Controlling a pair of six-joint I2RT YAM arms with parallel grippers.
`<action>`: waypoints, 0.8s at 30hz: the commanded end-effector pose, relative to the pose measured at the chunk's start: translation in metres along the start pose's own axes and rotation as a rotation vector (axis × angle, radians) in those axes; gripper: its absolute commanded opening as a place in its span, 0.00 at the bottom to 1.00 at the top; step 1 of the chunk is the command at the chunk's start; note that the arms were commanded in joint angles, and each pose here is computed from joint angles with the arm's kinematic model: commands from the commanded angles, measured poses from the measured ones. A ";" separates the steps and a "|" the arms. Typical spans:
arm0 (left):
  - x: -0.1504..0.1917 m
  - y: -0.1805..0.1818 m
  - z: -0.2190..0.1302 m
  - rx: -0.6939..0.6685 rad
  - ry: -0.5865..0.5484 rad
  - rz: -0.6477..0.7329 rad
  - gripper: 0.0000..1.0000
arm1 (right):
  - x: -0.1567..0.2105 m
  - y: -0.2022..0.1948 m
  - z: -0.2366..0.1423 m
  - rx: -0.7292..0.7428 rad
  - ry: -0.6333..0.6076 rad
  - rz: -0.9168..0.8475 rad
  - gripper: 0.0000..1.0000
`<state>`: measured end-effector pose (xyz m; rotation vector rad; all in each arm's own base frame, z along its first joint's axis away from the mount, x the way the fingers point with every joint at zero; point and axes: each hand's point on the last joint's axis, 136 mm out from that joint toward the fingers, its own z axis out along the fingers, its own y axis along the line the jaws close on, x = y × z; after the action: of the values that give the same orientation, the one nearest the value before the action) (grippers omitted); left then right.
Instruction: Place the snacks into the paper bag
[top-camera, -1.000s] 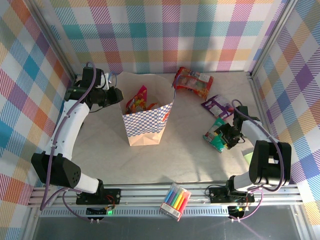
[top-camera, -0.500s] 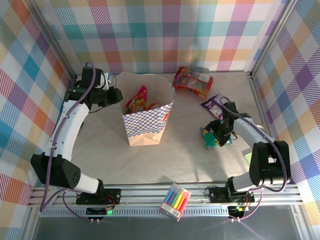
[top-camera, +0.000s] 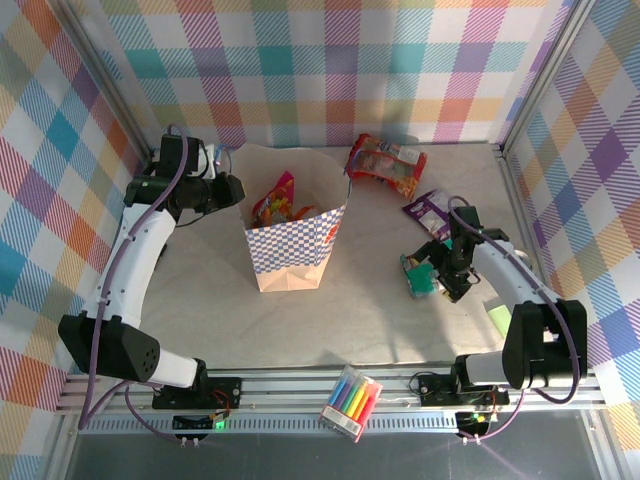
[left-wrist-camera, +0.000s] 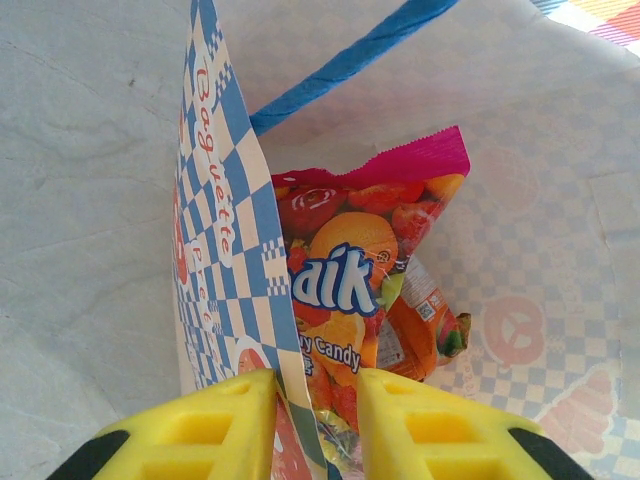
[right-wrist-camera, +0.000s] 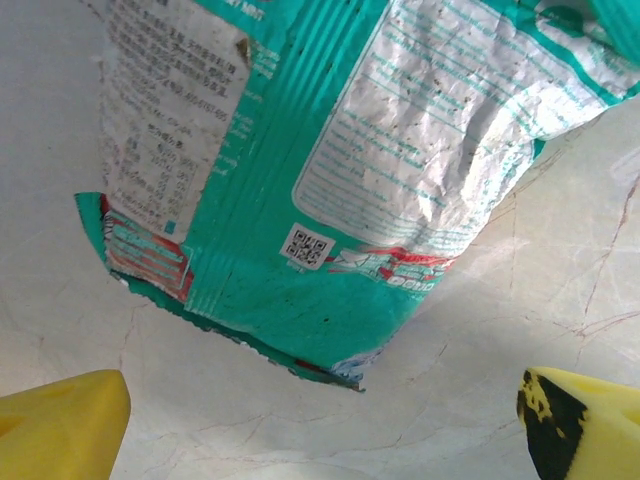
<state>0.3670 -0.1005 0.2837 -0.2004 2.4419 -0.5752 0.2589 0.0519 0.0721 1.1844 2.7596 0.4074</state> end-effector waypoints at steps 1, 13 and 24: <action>0.005 -0.002 -0.007 -0.006 -0.001 0.013 0.28 | 0.000 -0.011 0.009 0.026 -0.008 0.030 0.99; 0.005 -0.001 -0.004 -0.012 0.006 0.014 0.28 | -0.014 -0.008 0.026 -0.090 -0.038 0.092 0.99; 0.006 0.000 -0.002 -0.017 0.012 0.012 0.28 | -0.029 0.001 0.040 -0.148 -0.057 0.113 0.91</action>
<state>0.3675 -0.0987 0.2832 -0.2057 2.4414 -0.5579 0.2804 0.0370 0.0391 1.2846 2.5933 0.5150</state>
